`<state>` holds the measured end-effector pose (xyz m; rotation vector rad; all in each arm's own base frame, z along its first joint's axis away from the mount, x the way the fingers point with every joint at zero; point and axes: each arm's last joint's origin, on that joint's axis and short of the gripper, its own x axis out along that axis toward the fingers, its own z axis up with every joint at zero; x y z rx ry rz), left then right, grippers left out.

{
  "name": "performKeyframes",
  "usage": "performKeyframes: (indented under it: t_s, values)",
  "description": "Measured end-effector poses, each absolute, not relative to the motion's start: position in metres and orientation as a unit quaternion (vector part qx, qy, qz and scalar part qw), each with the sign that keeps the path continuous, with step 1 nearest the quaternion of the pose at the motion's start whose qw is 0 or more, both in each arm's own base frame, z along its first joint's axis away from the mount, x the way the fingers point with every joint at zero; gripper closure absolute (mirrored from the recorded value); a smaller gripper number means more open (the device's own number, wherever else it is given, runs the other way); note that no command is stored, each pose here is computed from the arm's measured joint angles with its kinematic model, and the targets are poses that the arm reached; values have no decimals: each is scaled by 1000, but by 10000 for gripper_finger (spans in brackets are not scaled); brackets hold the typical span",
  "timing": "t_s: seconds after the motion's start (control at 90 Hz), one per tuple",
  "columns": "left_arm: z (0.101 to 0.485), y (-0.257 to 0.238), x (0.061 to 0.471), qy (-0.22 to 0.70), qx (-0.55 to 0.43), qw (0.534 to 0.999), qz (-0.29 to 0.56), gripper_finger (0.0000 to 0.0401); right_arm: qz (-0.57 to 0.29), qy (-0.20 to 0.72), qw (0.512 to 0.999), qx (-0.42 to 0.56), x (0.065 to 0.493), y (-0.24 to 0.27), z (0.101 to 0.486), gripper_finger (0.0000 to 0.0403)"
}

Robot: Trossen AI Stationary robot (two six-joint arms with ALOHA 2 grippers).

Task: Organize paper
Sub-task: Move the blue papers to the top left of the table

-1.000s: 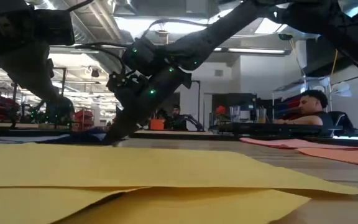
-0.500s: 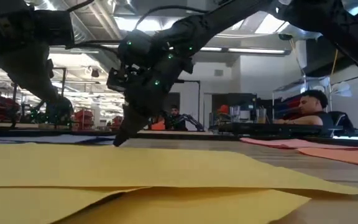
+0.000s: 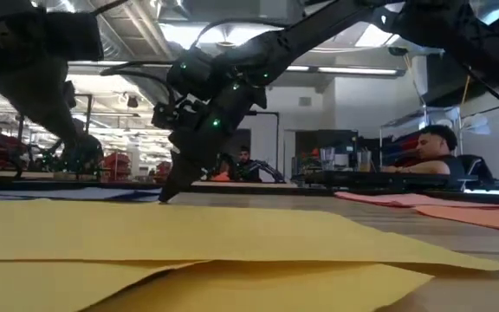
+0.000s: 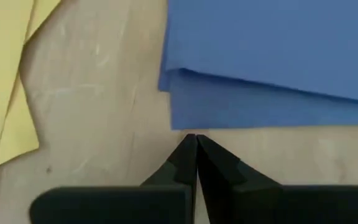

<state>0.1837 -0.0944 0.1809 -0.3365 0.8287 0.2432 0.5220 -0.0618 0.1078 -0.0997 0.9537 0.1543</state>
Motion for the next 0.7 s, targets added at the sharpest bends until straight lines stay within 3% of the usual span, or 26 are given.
performKeyframes:
  t_s: [0.4,0.7]
  values:
    - [183,-96,186,390,-158,901,102,401,98,413,905,5,531,-61,101,402]
    - [181,-95,184,401,-159,896,108,401,130,471,872,41,516,-55,114,402]
